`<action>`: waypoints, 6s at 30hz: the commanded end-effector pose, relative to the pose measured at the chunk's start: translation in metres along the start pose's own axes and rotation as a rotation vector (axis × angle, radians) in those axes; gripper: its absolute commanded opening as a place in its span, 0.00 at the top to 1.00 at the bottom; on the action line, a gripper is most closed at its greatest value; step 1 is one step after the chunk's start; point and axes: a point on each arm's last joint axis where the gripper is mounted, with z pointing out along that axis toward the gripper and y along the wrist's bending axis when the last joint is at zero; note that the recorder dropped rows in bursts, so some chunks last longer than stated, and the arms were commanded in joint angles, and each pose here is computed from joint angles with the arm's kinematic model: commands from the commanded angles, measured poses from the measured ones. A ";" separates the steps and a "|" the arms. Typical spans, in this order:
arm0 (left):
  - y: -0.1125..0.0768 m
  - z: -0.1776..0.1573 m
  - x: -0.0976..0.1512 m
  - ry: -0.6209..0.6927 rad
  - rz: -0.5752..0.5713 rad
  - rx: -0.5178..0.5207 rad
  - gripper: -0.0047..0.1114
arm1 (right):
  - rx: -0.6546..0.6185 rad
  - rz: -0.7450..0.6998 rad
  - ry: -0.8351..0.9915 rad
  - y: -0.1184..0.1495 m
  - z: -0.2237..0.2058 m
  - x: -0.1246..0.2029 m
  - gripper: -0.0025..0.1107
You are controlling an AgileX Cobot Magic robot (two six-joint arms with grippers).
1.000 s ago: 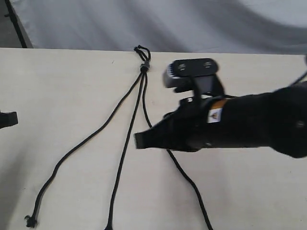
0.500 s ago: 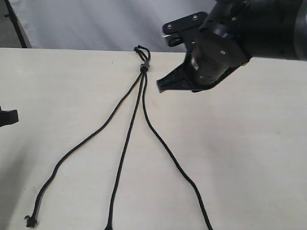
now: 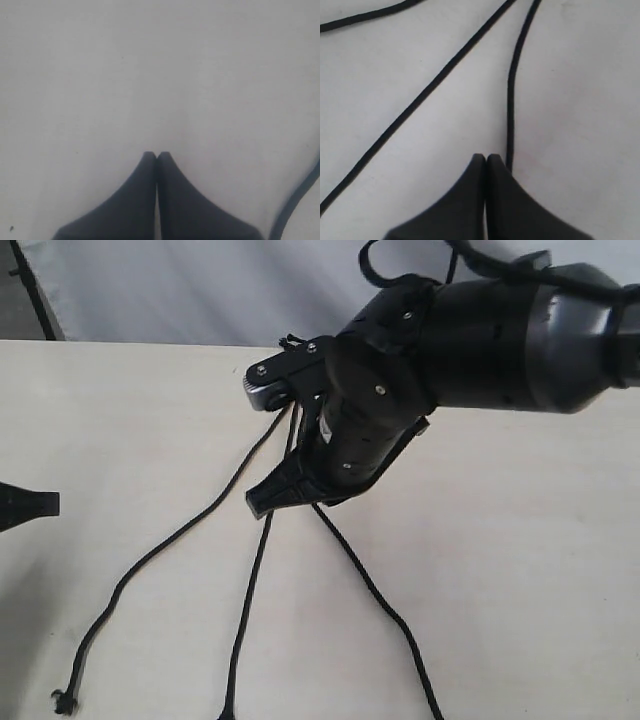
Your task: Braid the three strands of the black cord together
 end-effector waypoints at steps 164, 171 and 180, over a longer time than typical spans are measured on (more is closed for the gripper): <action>-0.001 0.000 -0.005 -0.041 -0.045 0.011 0.96 | -0.059 -0.140 0.163 0.005 -0.017 -0.008 0.98; -0.001 0.000 -0.005 -0.041 -0.045 0.011 0.96 | -0.001 0.084 0.153 -0.061 0.001 -0.010 0.98; -0.001 0.000 -0.005 -0.041 -0.045 0.011 0.96 | 0.055 0.312 0.222 -0.127 0.052 0.031 0.98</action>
